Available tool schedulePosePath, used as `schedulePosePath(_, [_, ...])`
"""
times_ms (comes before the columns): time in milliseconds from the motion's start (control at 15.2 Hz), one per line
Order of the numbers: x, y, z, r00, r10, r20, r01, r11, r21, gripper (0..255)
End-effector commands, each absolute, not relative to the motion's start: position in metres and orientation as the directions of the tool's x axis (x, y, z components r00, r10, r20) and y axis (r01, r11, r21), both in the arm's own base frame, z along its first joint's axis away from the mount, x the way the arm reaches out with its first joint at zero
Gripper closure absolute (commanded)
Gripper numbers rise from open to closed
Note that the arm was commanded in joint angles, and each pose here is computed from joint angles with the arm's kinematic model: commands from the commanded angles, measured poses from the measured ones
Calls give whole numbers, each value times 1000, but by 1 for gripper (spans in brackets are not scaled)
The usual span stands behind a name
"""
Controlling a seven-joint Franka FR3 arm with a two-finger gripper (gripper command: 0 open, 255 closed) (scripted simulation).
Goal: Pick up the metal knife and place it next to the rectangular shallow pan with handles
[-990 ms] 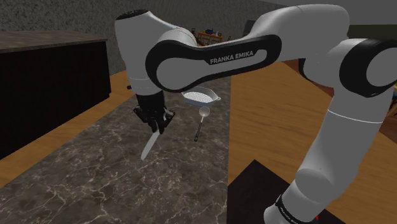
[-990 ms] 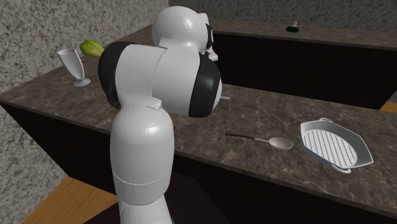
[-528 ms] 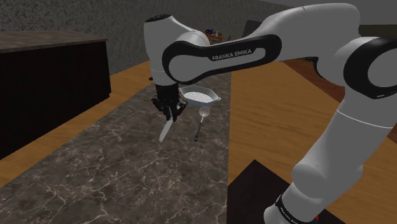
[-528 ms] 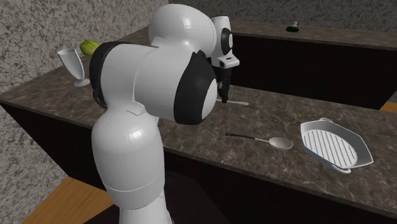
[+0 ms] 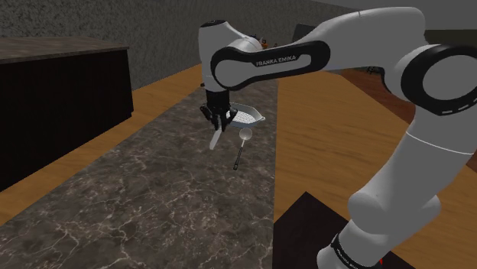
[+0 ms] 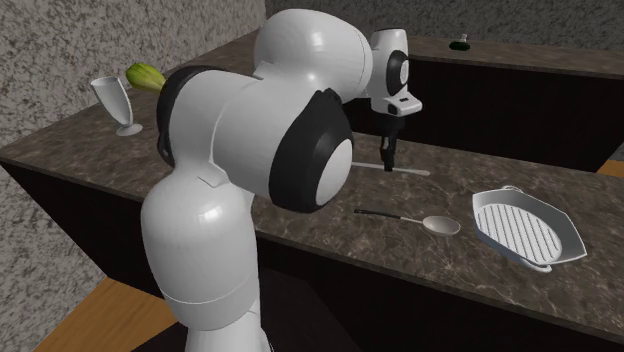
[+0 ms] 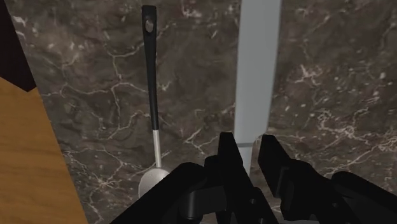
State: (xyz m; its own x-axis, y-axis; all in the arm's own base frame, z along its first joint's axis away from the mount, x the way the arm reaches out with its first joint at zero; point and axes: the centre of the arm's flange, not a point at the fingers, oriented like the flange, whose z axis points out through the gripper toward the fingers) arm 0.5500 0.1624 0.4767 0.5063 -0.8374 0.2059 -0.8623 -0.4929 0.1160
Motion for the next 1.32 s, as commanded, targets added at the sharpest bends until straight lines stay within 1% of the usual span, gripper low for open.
schedulePosePath(0, [560,140,475,508,-836,206,-861,-494,116,255])
schedulePosePath(462, [597,57,476,508,-836,206,-861,-494,116,255])
schedulePosePath(1254, [597,57,412,508,-836,206,-861,-494,116,255])
